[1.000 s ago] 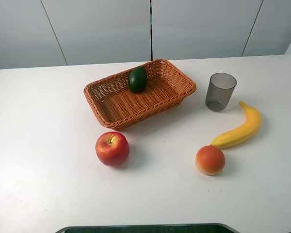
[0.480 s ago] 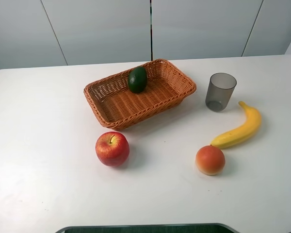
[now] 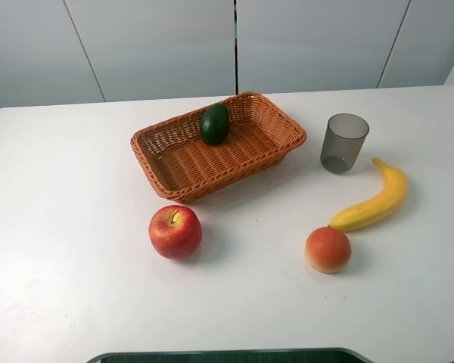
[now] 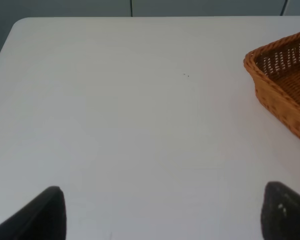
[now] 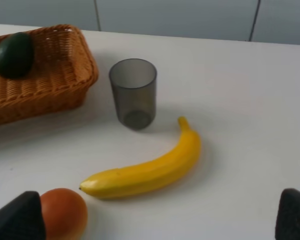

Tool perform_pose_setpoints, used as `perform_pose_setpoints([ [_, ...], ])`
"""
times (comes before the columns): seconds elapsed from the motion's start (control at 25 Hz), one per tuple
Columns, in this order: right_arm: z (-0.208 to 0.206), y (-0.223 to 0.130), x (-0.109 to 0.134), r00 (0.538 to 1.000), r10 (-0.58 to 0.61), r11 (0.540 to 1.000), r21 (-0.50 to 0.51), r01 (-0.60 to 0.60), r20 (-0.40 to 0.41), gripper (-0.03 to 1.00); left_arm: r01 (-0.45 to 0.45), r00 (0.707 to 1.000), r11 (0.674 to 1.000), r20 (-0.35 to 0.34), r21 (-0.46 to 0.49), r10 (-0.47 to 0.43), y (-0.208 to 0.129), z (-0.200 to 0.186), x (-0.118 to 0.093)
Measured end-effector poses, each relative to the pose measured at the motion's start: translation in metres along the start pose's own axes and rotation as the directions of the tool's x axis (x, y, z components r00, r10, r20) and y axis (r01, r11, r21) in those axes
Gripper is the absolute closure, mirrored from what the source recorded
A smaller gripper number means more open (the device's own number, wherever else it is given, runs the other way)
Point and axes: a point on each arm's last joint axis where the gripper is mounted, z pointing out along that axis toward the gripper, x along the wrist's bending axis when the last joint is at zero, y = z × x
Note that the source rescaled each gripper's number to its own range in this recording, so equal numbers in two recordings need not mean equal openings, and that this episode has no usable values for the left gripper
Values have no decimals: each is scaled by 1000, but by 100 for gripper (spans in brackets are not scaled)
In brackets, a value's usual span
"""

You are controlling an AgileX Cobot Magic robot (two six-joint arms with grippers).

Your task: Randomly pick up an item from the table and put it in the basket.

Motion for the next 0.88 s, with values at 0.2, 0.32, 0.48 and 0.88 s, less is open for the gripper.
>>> perform_pose_setpoints([
  [0.2, 0, 0, 0, 1000, -2, 1000, 0, 2, -3, -3, 0, 1000, 1000, 0, 0, 0, 0, 0, 0],
  [0.32, 0, 0, 0, 1000, -2, 1000, 0, 2, -4, -3, 0, 1000, 1000, 0, 0, 0, 0, 0, 0],
  [0.48, 0, 0, 0, 1000, -2, 1000, 0, 2, -4, -3, 0, 1000, 1000, 0, 0, 0, 0, 0, 0],
  [0.88, 0, 0, 0, 1000, -2, 1000, -2, 2, -4, -3, -4, 1000, 1000, 0, 0, 4, 0, 0, 0],
])
